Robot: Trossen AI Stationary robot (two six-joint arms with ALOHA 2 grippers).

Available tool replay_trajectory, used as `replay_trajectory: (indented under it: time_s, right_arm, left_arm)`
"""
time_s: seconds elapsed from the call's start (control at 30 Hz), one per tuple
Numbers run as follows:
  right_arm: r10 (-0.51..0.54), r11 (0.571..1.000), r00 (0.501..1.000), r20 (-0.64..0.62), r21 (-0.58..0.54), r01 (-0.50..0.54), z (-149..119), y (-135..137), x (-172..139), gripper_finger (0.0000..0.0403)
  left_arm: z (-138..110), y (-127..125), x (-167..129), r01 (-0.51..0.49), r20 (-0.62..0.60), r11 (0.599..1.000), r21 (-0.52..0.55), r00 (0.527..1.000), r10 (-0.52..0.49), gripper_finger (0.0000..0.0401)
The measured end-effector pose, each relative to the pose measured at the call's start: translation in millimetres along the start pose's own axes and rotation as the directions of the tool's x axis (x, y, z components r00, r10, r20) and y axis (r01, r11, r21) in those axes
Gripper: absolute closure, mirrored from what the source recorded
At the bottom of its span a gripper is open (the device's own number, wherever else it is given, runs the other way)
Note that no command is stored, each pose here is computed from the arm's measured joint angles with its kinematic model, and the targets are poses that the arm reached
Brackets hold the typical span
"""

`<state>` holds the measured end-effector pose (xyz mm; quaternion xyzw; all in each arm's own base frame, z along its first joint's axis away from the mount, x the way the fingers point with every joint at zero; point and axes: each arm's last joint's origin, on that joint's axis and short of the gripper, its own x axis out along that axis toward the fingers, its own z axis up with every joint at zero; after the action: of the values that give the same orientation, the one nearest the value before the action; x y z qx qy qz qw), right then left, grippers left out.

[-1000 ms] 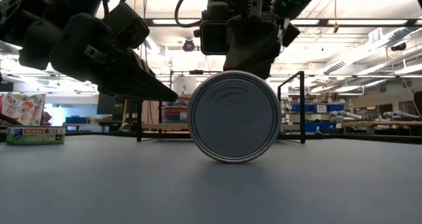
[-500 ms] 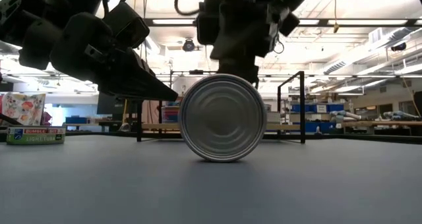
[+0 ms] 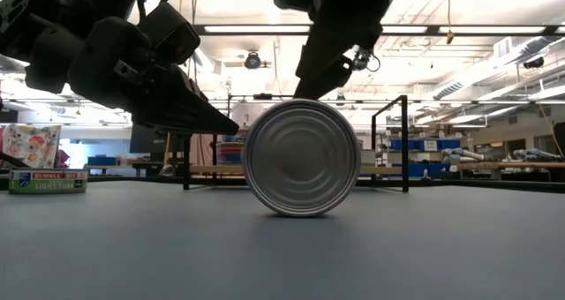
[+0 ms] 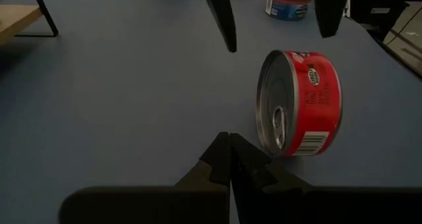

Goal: Stack canned seafood by type on shelf
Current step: Stack the red tuna can on top of the other red tuna can on the shelf

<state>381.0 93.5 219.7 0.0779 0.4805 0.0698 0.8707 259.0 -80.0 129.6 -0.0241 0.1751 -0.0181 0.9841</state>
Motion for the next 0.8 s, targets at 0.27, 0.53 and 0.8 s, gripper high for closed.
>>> replay_trajectory:
  time_s: [0.27,0.53,0.8]
  right_arm:
    - [-0.092,0.996,0.995,0.033,-0.016,0.093,-8,26,1,0.0085]
    - [-0.122,0.992,0.992,0.018,-0.018,0.123,-13,33,13,0.0086]
    - [-0.153,0.988,0.988,-0.011,-0.025,0.152,-16,31,20,0.0090]
  left_arm:
    - [0,0,0,-0.004,0.003,1.000,-0.003,1.000,0.004,0.0396]
    - [0,0,0,-0.005,0.003,1.000,-0.006,1.000,0.005,0.0396]
    - [0,0,0,-0.007,-0.001,1.000,-0.006,1.000,0.007,0.0396]
